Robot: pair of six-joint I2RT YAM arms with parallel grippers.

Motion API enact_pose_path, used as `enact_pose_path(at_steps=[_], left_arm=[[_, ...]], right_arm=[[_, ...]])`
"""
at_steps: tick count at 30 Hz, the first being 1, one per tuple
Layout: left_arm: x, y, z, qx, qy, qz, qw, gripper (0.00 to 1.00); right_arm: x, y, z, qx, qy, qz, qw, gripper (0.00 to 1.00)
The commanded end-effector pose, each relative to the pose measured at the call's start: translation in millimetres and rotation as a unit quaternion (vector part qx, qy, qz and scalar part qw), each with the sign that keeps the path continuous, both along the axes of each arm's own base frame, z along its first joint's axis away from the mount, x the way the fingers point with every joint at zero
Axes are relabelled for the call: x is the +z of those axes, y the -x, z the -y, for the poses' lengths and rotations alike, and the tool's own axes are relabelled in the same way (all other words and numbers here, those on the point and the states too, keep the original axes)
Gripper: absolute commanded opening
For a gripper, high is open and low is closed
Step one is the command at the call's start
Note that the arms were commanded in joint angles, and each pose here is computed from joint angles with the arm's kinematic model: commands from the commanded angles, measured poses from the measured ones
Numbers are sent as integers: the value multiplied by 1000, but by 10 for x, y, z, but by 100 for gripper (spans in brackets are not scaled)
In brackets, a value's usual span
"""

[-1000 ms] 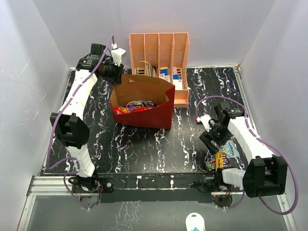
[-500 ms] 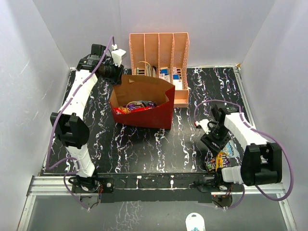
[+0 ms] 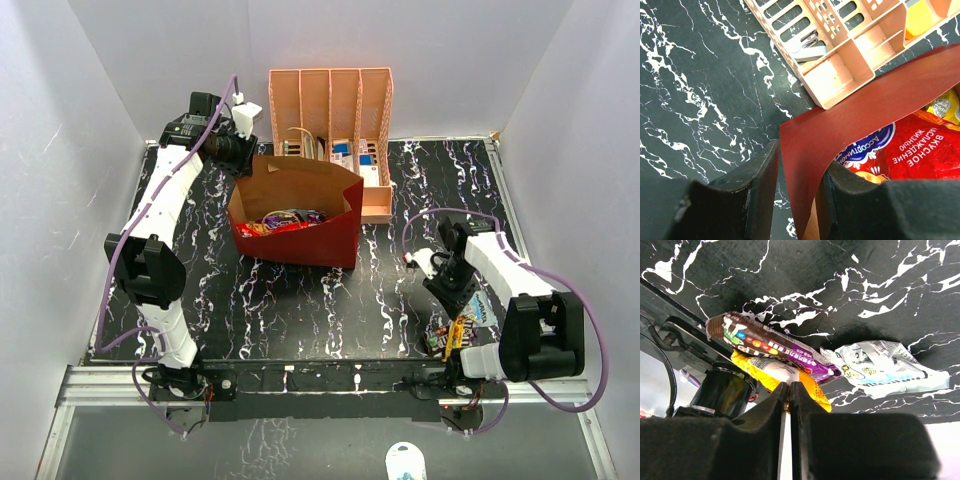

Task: Place the snacks into the paper bag
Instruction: Pick up the snack from the center of the board.

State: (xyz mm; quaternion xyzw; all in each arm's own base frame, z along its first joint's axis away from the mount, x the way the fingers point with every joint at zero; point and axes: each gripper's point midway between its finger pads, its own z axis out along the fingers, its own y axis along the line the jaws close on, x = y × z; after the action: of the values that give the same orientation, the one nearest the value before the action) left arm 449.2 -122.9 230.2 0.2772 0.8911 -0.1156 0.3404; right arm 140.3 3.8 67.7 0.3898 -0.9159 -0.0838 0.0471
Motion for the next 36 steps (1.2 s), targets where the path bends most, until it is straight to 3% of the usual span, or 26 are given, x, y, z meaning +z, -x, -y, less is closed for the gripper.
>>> enact_pose_path(at_steps=[1,15,22,36], left_arm=[[7,17,-16,0,0,-4,1000,31],[-55,4,-3,-5,1,-8,1000,31],[-30,13,39,-12,10,-11,1000,31],[-54,-23,42,-7,11,-12,1000,31]], right_arm=[[214,-210,-52,16,-19,54,998,8],[1104,-921,-663,24,-184,184,965,8],[1890,-1310,-1107,32,-290,277,916,8],[3293,-1867,-2012,81,-397,421,811,8]])
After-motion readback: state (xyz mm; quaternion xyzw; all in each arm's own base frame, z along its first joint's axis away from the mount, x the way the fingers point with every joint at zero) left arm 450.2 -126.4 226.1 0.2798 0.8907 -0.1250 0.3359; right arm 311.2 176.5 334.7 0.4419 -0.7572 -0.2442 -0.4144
